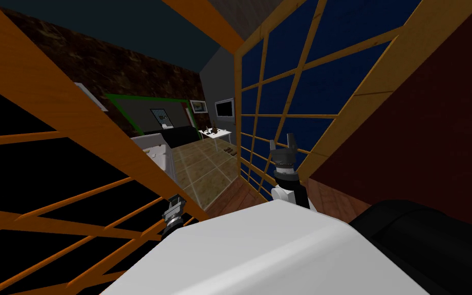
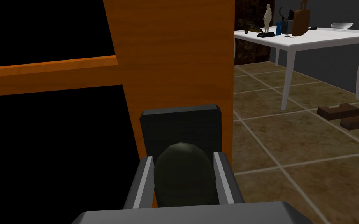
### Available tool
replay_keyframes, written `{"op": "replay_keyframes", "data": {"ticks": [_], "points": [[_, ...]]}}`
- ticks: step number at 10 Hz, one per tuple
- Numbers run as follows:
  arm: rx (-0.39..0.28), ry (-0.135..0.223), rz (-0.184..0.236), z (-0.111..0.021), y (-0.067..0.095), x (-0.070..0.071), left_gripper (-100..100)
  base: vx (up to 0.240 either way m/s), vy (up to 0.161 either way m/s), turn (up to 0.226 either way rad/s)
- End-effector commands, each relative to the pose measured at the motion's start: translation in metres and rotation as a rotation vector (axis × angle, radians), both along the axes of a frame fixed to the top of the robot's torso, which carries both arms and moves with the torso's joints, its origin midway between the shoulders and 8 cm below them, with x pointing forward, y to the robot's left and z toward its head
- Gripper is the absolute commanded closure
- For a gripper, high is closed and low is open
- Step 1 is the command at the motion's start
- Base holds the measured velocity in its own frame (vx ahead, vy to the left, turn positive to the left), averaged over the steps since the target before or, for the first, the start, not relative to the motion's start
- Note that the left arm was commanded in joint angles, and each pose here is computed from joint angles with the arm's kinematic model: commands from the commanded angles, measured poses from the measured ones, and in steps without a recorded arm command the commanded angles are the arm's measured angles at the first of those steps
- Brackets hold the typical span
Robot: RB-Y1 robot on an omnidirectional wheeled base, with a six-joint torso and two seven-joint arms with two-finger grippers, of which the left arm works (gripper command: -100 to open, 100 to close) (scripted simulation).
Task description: Pull the door open
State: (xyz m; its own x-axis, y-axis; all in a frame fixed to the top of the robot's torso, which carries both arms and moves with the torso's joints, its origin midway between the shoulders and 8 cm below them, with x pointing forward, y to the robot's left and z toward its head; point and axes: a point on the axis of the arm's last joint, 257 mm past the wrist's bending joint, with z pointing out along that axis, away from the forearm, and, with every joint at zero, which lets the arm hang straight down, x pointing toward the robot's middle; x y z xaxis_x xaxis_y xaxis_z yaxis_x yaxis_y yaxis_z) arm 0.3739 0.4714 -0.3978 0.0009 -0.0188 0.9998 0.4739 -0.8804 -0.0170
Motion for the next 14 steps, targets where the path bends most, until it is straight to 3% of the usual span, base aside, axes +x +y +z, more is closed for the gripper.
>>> {"op": "replay_keyframes", "data": {"ticks": [1, 4, 12, 14], "points": [[-0.004, 0.003, -0.003, -0.002, -0.003, 0.0, 100, -0.021, 0.001, -0.018], [-0.004, 0.003, -0.003, -0.002, -0.003, 0.0, 100, -0.006, -0.002, -0.001], [-0.016, 0.0, -0.155, 0.0, -0.033, 0.008, 100, -0.22, 0.012, -0.085], [-0.019, 0.005, -0.161, -0.002, -0.035, 0.007, 100, -0.156, 0.001, -0.051]]}}
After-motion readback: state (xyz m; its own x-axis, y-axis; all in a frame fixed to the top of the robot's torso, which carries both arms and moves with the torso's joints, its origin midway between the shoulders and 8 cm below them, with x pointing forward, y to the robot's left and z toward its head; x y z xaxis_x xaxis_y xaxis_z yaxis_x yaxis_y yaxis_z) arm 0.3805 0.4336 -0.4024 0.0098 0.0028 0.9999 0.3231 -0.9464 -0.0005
